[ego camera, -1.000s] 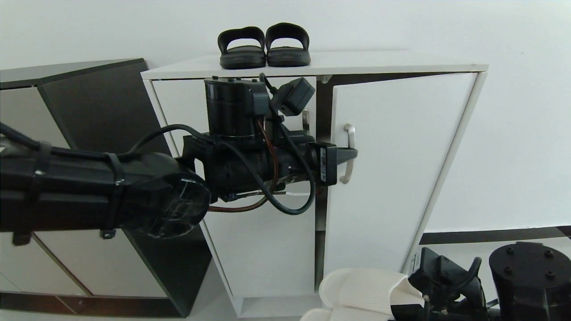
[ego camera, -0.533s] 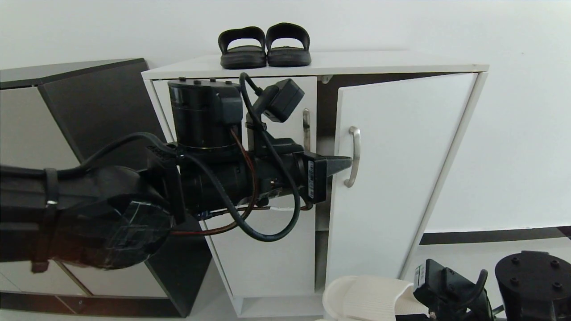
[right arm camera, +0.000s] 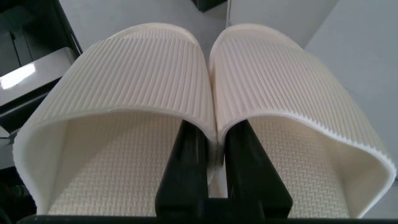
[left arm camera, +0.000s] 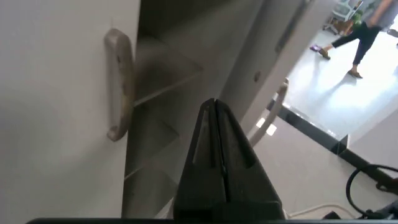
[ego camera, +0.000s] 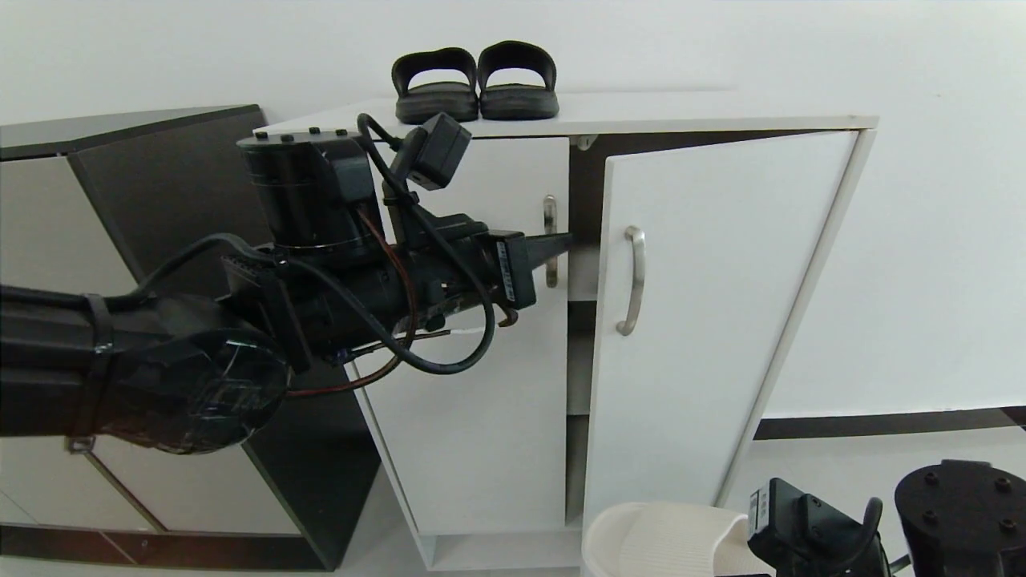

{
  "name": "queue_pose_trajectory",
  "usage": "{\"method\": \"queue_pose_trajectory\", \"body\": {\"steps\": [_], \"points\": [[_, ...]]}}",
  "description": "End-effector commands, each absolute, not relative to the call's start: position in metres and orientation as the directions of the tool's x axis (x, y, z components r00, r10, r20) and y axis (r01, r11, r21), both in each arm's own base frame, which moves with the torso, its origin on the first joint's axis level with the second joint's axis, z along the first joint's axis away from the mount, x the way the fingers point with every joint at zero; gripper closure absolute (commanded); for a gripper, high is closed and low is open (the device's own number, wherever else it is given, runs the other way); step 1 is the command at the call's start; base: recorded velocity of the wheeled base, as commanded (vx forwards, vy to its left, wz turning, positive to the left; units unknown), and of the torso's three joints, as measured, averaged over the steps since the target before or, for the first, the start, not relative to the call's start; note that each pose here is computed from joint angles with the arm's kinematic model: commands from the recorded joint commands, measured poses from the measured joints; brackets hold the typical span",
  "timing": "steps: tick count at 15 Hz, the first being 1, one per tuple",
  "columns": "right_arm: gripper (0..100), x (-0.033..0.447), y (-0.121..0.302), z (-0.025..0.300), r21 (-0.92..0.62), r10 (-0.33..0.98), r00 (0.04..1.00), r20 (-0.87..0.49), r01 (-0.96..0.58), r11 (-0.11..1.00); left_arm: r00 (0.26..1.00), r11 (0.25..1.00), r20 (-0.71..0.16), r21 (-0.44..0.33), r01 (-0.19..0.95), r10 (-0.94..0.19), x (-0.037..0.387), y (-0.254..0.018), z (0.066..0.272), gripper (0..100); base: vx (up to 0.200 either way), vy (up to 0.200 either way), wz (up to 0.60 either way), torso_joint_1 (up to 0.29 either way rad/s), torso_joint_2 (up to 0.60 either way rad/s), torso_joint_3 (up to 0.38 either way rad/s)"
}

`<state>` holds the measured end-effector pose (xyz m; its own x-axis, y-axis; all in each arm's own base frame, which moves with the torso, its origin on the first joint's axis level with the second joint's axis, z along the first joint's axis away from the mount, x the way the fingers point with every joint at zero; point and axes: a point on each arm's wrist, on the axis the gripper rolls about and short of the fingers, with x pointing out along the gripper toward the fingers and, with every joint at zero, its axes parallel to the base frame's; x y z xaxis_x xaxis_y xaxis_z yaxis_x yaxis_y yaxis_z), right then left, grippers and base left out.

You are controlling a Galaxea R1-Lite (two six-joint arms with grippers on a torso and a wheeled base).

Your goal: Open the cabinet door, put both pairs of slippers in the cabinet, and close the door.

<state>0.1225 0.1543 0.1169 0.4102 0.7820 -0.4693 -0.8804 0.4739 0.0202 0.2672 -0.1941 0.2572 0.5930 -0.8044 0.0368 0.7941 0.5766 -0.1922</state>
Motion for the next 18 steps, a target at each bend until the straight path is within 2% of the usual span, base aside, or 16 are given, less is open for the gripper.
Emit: {"method": "queue_pose_trajectory", "body": {"steps": [1, 4, 9, 11, 13, 15, 18], "points": [[100, 0.122, 0.154, 0.118, 0.019, 0.784, 0.410, -0.466, -0.881, 0.472, 0.600, 0.578, 0.046, -0.217, 0.787, -0.799, 0.280, -0.199, 0.258, 100, 0.000, 0.000, 0.00, 0.000, 0.00, 0.000], [100, 0.122, 0.155, 0.116, 0.021, 0.782, 0.405, -0.474, -0.883, 0.470, 0.596, 0.573, 0.064, -0.214, 0.791, -0.800, 0.300, -0.215, 0.260, 100, 0.000, 0.000, 0.00, 0.000, 0.00, 0.000], [100, 0.122, 0.155, 0.114, 0.022, 0.778, 0.404, -0.481, -0.882, 0.471, 0.587, 0.567, 0.003, -0.255, 0.783, -0.810, 0.311, -0.228, 0.261, 100, 0.000, 0.000, 0.00, 0.000, 0.00, 0.000], [100, 0.123, 0.157, 0.113, 0.025, 0.777, 0.399, -0.486, -0.883, 0.469, 0.569, 0.549, 0.009, -0.256, 0.796, -0.822, 0.304, -0.234, 0.264, 100, 0.000, 0.000, 0.00, 0.000, 0.00, 0.000], [100, 0.113, 0.156, 0.107, 0.032, 0.782, 0.361, -0.508, -0.899, 0.436, 0.552, 0.532, 0.007, -0.254, 0.808, -0.834, 0.298, -0.240, 0.264, 100, -0.200, 0.000, 0.00, 0.005, 0.00, 0.000], [100, 0.099, 0.154, 0.102, 0.035, 0.791, 0.311, -0.527, -0.922, 0.386, 0.521, 0.505, -0.003, -0.250, 0.826, -0.854, 0.268, -0.250, 0.265, 100, -0.200, 0.000, 0.00, 0.005, 0.01, 0.000], [100, 0.098, 0.154, 0.102, 0.036, 0.792, 0.309, -0.526, -0.923, 0.384, 0.469, 0.454, 0.009, -0.232, 0.860, -0.883, 0.240, -0.258, 0.272, 100, -0.200, 0.000, 0.00, -0.004, 0.00, 0.007]]}}
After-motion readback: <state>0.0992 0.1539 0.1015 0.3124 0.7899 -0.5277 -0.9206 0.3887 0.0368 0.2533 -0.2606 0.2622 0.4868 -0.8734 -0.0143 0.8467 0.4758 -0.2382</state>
